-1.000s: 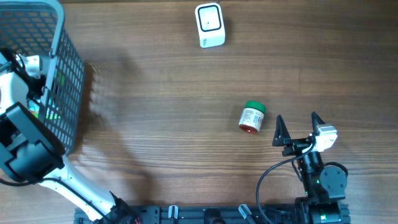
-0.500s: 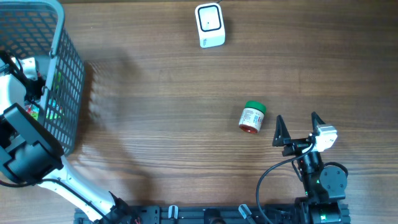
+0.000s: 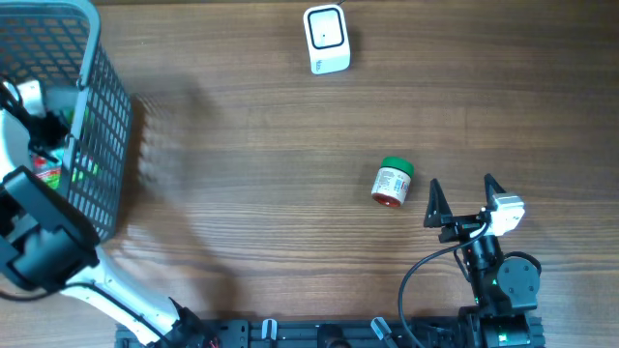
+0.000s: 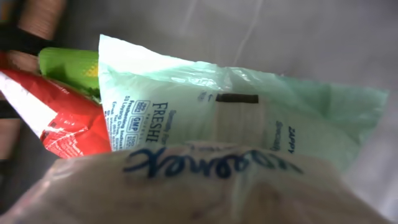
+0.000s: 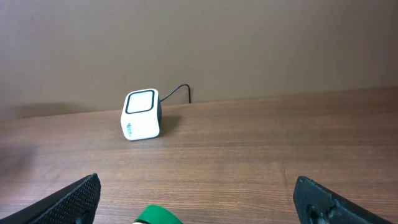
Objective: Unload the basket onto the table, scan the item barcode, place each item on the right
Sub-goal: 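Reach the left gripper into the basket and grasp the stacked packets, then lift the packets out and lower them onto the table center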
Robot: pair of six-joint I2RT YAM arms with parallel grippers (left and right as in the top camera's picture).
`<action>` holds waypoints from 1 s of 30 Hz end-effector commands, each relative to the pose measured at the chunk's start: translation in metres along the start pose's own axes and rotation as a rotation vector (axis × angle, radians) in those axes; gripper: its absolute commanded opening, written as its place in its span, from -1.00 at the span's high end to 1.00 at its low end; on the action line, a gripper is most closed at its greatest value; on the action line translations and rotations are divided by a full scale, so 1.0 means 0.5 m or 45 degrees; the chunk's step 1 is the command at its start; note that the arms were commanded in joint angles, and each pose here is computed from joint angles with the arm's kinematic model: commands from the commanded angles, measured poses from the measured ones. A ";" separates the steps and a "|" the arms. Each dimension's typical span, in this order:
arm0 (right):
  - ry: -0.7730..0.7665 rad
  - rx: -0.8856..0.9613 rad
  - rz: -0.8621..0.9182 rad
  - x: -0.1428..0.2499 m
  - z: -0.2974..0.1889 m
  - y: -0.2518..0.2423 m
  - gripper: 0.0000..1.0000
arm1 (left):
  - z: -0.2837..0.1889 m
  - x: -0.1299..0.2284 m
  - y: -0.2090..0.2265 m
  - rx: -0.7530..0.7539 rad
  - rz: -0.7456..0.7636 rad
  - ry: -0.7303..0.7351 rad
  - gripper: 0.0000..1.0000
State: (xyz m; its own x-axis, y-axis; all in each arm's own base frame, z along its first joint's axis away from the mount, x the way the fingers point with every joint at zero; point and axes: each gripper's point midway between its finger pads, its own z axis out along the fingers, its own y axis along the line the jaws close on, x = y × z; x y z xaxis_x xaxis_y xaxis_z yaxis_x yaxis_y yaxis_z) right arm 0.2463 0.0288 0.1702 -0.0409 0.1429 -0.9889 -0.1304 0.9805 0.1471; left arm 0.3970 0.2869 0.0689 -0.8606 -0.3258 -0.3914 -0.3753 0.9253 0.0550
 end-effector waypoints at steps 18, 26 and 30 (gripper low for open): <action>-0.005 -0.003 0.015 -0.002 0.000 0.001 -0.99 | -0.966 -0.101 -0.124 -0.094 0.013 -1.465 0.92; -0.005 -0.003 0.015 -0.002 0.000 0.001 -1.00 | -0.977 0.045 -0.315 0.342 0.130 -1.288 0.93; -0.005 -0.003 0.015 -0.002 0.000 0.002 -1.00 | -0.833 0.139 -0.390 0.457 0.193 -0.796 0.92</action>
State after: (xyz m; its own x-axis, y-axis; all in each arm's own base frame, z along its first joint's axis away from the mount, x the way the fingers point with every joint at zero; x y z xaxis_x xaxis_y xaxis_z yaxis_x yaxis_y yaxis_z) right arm 0.2463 0.0288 0.1701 -0.0413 0.1428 -0.9889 -0.1304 0.9805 0.1471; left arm 0.2610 0.0229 0.4511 -0.3430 -0.0408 -0.9384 -0.0657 0.9976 -0.0193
